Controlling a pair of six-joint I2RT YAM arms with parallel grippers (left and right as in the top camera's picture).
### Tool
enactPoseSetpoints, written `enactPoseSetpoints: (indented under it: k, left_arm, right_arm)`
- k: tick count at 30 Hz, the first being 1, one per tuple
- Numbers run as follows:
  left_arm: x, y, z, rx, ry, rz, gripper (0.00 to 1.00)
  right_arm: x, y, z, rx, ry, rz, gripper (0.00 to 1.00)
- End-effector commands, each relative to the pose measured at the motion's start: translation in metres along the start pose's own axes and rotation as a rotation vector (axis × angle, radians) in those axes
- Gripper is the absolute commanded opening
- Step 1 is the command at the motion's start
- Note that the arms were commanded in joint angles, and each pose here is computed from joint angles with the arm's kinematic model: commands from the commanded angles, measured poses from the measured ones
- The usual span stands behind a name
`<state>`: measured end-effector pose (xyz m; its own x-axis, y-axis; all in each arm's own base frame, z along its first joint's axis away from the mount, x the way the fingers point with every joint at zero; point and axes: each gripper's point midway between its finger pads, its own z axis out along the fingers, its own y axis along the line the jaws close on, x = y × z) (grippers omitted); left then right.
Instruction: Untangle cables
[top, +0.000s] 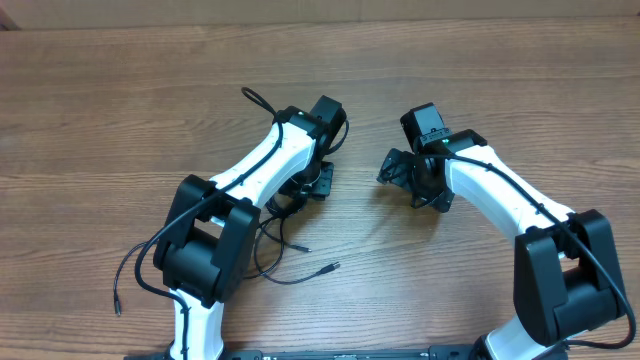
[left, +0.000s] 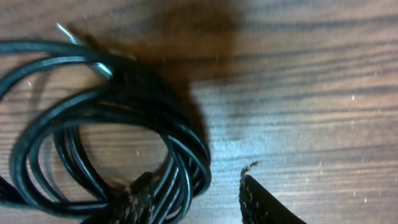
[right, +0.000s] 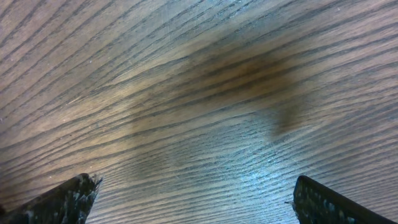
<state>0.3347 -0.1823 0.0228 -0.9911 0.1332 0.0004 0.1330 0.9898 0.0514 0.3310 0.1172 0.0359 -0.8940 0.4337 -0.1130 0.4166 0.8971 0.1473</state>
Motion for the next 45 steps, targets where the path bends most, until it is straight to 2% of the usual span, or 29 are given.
enactPoseSetpoints:
  k: [1,6,14,22,24,25,26,32,35,37,39,40,45]
  left_arm:
    - [-0.006,0.004,-0.001,-0.026,-0.039,-0.029,0.45]
    - [-0.007,0.002,-0.001,-0.016,-0.044,-0.040,0.38]
    - [-0.004,0.003,0.003,-0.021,-0.037,-0.047,0.38]
    - [-0.007,0.002,0.033,0.000,-0.097,-0.052,0.37]
    - [-0.007,0.003,0.034,0.001,-0.098,-0.054,0.25]
    - [-0.008,0.003,0.034,0.003,-0.101,-0.056,0.13]
    - [-0.010,0.002,0.033,0.006,-0.106,-0.057,0.04]
    - [-0.024,-0.001,0.022,0.055,-0.128,-0.062,0.04]
    - [-0.035,-0.019,0.004,0.207,-0.122,-0.006,0.04]
    - [-0.044,-0.036,-0.018,0.382,-0.116,0.040,0.04]
    - [-0.049,-0.054,-0.049,0.595,-0.114,0.109,0.04]
    - [-0.052,-0.064,-0.080,0.779,-0.125,0.176,0.04]
    - [-0.050,-0.066,-0.177,1.279,-0.251,0.376,0.04]
  right_arm:
    - [-0.007,0.003,-0.010,-0.016,-0.036,0.006,1.00]
    - [-0.007,0.003,-0.010,-0.016,-0.036,0.006,1.00]
    - [-0.007,0.003,-0.010,-0.016,-0.036,0.006,1.00]
    - [-0.007,0.003,-0.010,-0.016,-0.036,0.006,1.00]
    - [-0.007,0.003,-0.010,-0.016,-0.036,0.006,1.00]
    - [-0.007,0.003,-0.010,-0.016,-0.036,0.006,1.00]
    - [-0.007,0.003,-0.010,-0.016,-0.036,0.006,1.00]
    - [-0.007,0.003,-0.010,-0.016,-0.036,0.006,1.00]
    - [-0.007,0.003,-0.010,-0.016,-0.036,0.006,1.00]
    - [-0.007,0.003,-0.010,-0.016,-0.036,0.006,1.00]
    - [-0.007,0.003,-0.010,-0.016,-0.036,0.006,1.00]
    - [-0.007,0.003,-0.010,-0.017,-0.036,0.006,1.00]
    - [0.009,0.019,-0.012,-0.110,0.058,0.003,1.00]
